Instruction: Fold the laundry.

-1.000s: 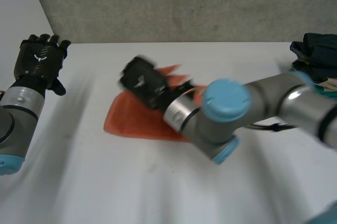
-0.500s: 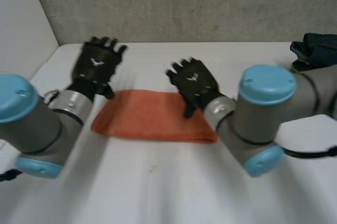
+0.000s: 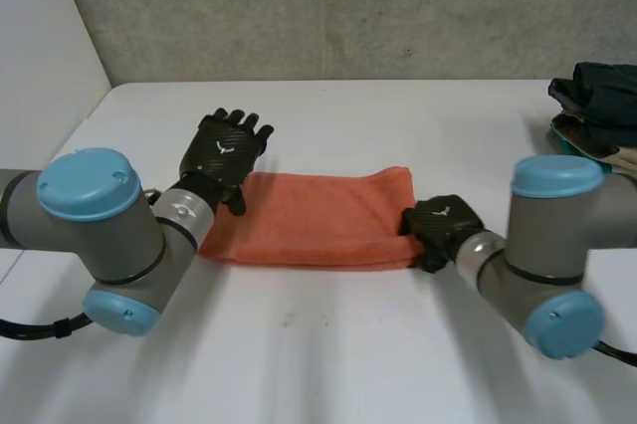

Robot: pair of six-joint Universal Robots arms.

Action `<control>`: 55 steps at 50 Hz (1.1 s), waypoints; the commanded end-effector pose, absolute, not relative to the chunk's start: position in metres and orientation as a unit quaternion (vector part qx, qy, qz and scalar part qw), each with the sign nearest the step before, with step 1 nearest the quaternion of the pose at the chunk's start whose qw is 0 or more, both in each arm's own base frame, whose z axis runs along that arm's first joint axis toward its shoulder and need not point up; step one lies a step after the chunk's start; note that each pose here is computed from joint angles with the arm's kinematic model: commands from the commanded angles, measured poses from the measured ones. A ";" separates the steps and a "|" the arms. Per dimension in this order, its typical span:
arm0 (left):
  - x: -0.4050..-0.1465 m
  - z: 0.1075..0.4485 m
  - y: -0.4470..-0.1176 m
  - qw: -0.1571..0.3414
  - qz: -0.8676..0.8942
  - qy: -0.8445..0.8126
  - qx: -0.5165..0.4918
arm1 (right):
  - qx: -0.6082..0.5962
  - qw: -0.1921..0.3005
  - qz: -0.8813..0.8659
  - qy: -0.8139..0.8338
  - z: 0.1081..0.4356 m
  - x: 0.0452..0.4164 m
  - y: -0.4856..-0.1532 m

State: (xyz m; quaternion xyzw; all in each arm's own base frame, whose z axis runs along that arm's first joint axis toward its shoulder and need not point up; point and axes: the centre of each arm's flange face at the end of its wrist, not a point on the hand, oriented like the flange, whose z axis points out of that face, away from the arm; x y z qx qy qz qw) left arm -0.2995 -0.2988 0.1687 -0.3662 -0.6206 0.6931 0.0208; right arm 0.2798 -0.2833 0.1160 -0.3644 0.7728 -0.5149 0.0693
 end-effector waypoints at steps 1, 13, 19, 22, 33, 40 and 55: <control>-0.295 0.185 -0.290 0.024 0.698 -0.617 -0.362 | -0.341 -0.018 -0.535 0.773 0.156 0.209 -0.278; -0.288 0.190 -0.275 0.024 0.694 -0.621 -0.362 | -0.412 -0.097 -0.572 0.703 0.187 0.207 -0.289; -0.287 0.193 -0.271 0.025 0.695 -0.621 -0.362 | -0.500 0.006 -0.619 0.605 0.199 0.282 -0.253; -0.287 0.194 -0.270 0.030 0.696 -0.622 -0.359 | -0.541 0.064 -0.621 0.563 0.188 0.309 -0.232; -0.296 0.210 -0.266 0.052 0.712 -0.627 -0.311 | -0.579 0.158 -0.593 0.537 0.159 0.354 -0.183; -0.316 0.225 -0.253 0.057 0.721 -0.618 -0.307 | -0.365 0.122 -0.633 0.671 0.200 0.314 -0.238; -0.373 0.166 -0.192 0.088 0.604 -0.723 -0.323 | -0.274 0.209 -0.507 0.790 0.180 0.291 -0.272</control>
